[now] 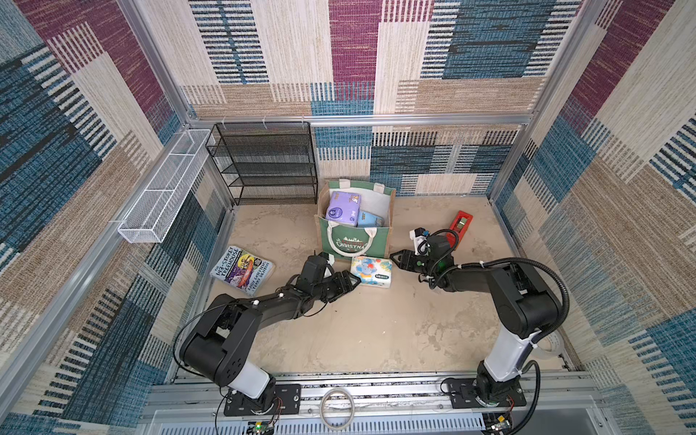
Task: Put tissues into the canvas bag
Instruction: Adjust the pack of facial tissues at the center of the board, then pick up the pack of facial tissues from the center of the board, then place the pack of facial tissues in the canvas bag.
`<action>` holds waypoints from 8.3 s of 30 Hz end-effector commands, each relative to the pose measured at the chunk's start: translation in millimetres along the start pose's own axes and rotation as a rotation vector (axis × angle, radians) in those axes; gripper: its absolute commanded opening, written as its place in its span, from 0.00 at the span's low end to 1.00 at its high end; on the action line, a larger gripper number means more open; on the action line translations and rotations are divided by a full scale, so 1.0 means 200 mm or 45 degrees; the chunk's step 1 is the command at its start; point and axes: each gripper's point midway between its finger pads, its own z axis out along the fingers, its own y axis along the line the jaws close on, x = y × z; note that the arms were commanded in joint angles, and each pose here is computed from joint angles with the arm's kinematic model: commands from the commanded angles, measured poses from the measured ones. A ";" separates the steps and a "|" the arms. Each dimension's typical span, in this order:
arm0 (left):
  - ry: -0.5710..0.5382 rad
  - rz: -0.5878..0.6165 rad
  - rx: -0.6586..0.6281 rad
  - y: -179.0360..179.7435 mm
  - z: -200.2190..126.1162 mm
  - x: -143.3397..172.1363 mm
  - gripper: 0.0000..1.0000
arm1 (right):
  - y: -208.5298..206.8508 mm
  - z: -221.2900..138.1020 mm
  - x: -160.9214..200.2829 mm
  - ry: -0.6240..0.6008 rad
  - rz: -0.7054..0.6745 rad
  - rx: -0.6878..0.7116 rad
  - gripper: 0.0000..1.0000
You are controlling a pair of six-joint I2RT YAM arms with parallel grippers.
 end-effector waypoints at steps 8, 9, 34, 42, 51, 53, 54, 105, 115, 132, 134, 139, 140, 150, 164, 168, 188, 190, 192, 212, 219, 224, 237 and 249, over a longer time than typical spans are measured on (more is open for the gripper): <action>-0.025 0.004 0.031 -0.04 0.01 -0.03 0.76 | 0.02 0.03 0.09 0.090 -0.001 -0.026 0.47; -0.028 0.004 0.032 -0.04 0.00 -0.03 0.76 | 0.02 0.02 0.10 0.099 -0.001 -0.025 0.47; -0.098 0.004 -0.025 0.03 -0.10 -0.02 0.78 | 0.36 -0.18 0.56 0.328 0.009 -0.156 0.46; -0.104 -0.018 -0.020 0.05 -0.12 -0.02 0.80 | 0.36 -0.14 0.40 0.205 -0.029 -0.076 0.53; -0.046 -0.082 0.042 0.06 -0.04 0.00 0.79 | 0.39 -0.06 0.40 0.222 -0.009 -0.151 0.55; -0.038 -0.098 0.060 0.06 -0.02 0.00 0.79 | 0.40 -0.06 0.41 0.223 0.006 -0.166 0.54; -0.031 -0.106 0.067 0.06 -0.01 0.01 0.78 | 0.40 -0.06 0.41 0.224 0.013 -0.166 0.53; -0.142 -0.258 0.355 0.01 0.16 0.04 0.52 | 0.43 -0.08 0.56 0.341 0.134 -0.230 0.44; -0.159 -0.234 0.370 -0.02 0.10 0.04 0.44 | 0.41 -0.13 0.54 0.316 0.101 -0.170 0.47; -0.026 -0.160 0.330 -0.13 -0.02 0.19 0.42 | 0.43 -0.37 0.24 0.080 0.019 -0.102 0.52; -0.010 -0.135 0.328 -0.17 -0.04 0.21 0.42 | 0.41 -0.42 0.19 0.043 0.023 -0.094 0.52; 0.012 -0.093 0.339 -0.26 -0.09 0.25 0.42 | 0.38 -0.51 0.08 -0.020 0.008 -0.066 0.54; 0.014 -0.085 0.344 -0.28 -0.11 0.25 0.42 | 0.38 -0.53 0.06 -0.029 0.006 -0.066 0.54; -0.075 0.035 0.331 -0.51 -0.36 0.17 0.45 | 0.43 -0.61 -0.08 -0.105 -0.019 -0.101 0.54; -0.164 0.272 0.403 -0.95 -0.68 -0.15 0.47 | 0.55 -0.65 -0.21 -0.162 -0.069 -0.157 0.55; -0.170 0.346 0.409 -1.06 -0.69 -0.32 0.47 | 0.55 -0.65 -0.22 -0.167 -0.072 -0.167 0.55; -0.047 0.458 0.191 -1.05 -0.27 -0.86 0.44 | 0.54 -0.68 -0.20 -0.208 -0.064 -0.157 0.56; -0.039 0.452 0.171 -1.02 -0.24 -0.88 0.44 | 0.54 -0.68 -0.20 -0.213 -0.062 -0.152 0.56; -0.100 0.447 0.107 -0.97 -0.23 -0.95 0.44 | 0.53 -0.69 -0.20 -0.215 -0.063 -0.145 0.56; -0.086 0.514 0.091 -1.06 -0.18 -1.10 0.43 | 0.48 -0.70 -0.16 -0.235 -0.026 -0.109 0.57; -0.023 0.453 0.043 -0.95 -0.10 -1.06 0.42 | 0.48 -0.68 -0.15 -0.224 -0.004 -0.137 0.57; 0.042 0.400 -0.017 -0.81 0.02 -1.02 0.41 | 0.47 -0.68 -0.16 -0.225 -0.010 -0.123 0.57; 0.111 0.414 -0.018 -0.85 0.22 -0.91 0.43 | 0.46 -0.68 -0.12 -0.220 0.024 -0.133 0.57; 0.096 0.462 -0.162 -0.75 0.19 -0.93 0.67 | 0.44 -0.69 -0.12 -0.235 0.008 -0.094 0.58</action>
